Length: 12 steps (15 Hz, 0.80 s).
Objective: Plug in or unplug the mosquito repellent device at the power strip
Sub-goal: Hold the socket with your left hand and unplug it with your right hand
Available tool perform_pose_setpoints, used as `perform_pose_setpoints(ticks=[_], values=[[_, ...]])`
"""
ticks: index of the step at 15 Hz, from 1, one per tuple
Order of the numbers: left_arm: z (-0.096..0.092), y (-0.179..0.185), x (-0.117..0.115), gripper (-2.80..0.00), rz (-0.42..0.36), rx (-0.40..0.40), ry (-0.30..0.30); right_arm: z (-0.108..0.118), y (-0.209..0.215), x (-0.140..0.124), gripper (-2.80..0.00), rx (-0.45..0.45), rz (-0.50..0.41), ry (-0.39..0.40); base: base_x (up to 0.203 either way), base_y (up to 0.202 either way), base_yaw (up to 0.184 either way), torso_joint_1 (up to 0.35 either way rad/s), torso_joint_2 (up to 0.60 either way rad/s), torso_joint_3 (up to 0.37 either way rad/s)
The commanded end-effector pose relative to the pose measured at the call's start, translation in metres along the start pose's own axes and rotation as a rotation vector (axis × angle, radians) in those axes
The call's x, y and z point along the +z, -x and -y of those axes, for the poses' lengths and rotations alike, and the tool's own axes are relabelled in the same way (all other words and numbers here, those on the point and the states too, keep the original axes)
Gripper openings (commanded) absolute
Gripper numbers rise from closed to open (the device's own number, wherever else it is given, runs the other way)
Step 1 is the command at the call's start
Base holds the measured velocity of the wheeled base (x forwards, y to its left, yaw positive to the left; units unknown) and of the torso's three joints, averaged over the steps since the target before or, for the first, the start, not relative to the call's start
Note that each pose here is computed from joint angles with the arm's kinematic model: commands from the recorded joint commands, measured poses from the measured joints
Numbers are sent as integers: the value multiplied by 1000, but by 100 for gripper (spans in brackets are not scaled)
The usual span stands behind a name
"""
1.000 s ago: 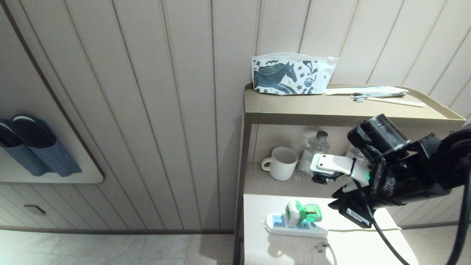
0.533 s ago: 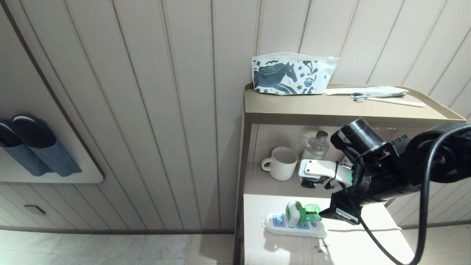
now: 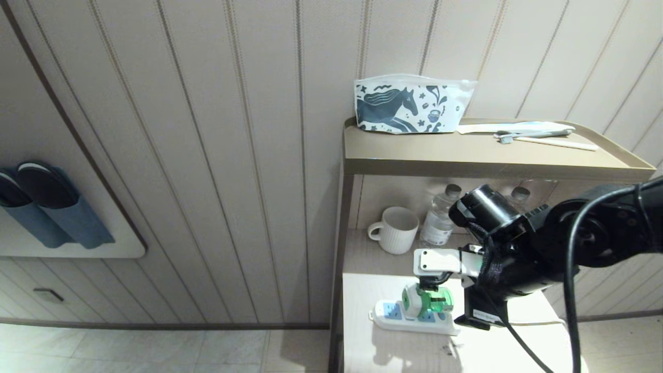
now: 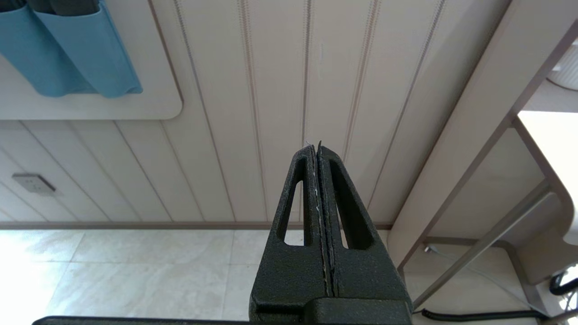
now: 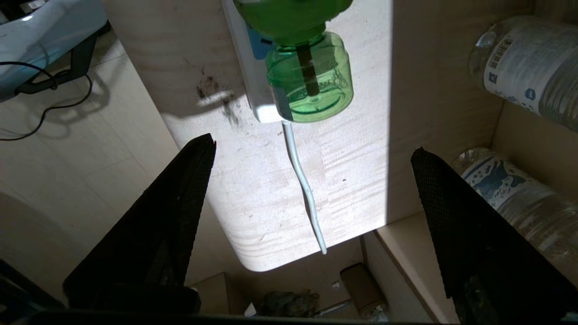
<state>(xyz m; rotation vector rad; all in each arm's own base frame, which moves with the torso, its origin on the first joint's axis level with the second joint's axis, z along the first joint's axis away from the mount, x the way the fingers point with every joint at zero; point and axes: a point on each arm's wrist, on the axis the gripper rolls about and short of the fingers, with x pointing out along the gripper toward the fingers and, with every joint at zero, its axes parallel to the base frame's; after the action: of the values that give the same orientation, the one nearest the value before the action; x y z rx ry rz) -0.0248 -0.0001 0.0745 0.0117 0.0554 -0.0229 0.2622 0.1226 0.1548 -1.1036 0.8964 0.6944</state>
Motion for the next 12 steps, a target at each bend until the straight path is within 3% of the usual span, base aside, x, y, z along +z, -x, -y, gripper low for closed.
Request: perform_pose_setpoints(ticks=[1,7,12], values=[[0,0,0,-280,-1,0,0,-2,-24,7,0,61,-16,21,0,0,0,0,0,0],[0,0,0,-280,0,0,0,-3,-58,19,0,102,-28,81,0,0,0,0,0,0],[0,0,0,-280,0,1,0,9,-72,33,0,91,-10,99,0,0,0,0,0,0]])
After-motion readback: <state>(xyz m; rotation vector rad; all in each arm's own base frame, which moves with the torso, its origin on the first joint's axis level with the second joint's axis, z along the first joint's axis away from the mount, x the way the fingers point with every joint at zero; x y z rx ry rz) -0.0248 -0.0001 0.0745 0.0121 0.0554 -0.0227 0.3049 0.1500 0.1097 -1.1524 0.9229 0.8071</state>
